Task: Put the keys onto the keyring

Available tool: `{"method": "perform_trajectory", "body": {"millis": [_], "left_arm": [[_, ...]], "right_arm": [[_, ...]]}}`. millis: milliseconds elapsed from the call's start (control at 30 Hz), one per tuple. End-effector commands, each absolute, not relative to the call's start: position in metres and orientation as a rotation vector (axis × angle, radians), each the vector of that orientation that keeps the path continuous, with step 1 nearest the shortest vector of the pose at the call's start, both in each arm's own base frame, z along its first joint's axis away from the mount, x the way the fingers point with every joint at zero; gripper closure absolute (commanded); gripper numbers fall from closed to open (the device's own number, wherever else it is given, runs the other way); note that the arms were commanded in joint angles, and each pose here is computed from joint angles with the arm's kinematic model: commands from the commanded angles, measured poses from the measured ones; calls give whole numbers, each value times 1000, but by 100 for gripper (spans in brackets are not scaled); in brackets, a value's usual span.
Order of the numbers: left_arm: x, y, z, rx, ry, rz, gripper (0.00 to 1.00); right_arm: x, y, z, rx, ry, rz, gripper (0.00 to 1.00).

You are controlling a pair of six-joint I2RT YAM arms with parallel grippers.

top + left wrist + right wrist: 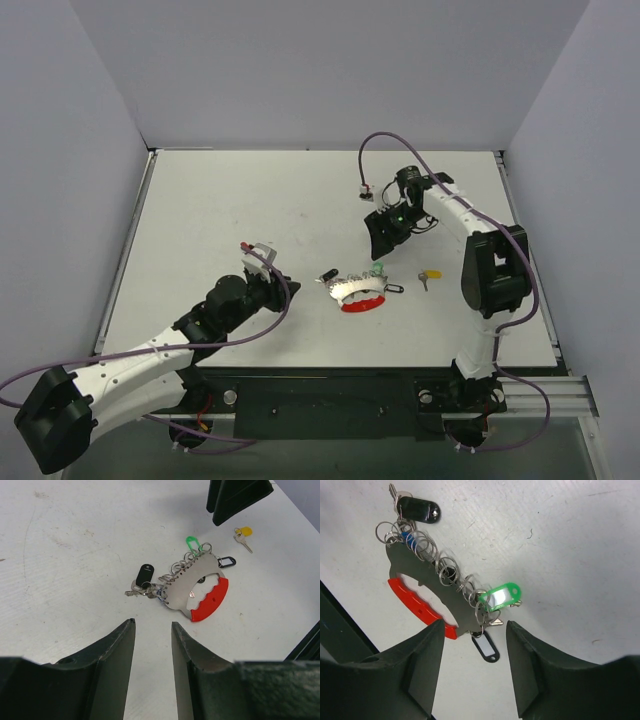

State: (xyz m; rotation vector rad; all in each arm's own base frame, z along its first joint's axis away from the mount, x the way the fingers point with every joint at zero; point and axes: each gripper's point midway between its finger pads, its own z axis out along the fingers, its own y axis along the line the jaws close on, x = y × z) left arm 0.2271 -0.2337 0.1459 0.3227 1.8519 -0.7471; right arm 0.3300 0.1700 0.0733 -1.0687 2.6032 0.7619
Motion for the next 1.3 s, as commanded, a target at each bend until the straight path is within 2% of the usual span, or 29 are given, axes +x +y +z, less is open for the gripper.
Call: {"method": "perform_trajectory", "body": {"millis": [0,167,233,367,567,700,1167,1267], "left_arm": [[232,-232,161,284,1823,-758,55],[236,-216,206,253,1801,-702,55],[239,-198,221,274,1804,-594,55],[237,-159,252,341,1767,-373,54],[229,-120,254,439,1644,-163,53],[225,-111,253,400,1561,-165,50],[223,-108,247,422,1534,-146,48],[223,-109,247,429,1532,-151,48]], "right_arm": [[320,173,125,-1355,2366,649,50],[251,224,123,-1941,2010,714,51],[245,241,114,-2008,1989,664,53],[265,271,107,-1775,2160,544,59],[283,290,80,-1534,2302,283,59],[291,295,69,-1412,2364,163,61],[280,293,44,-1442,2433,39,70],[277,291,39,-1456,2456,34,78]]}}
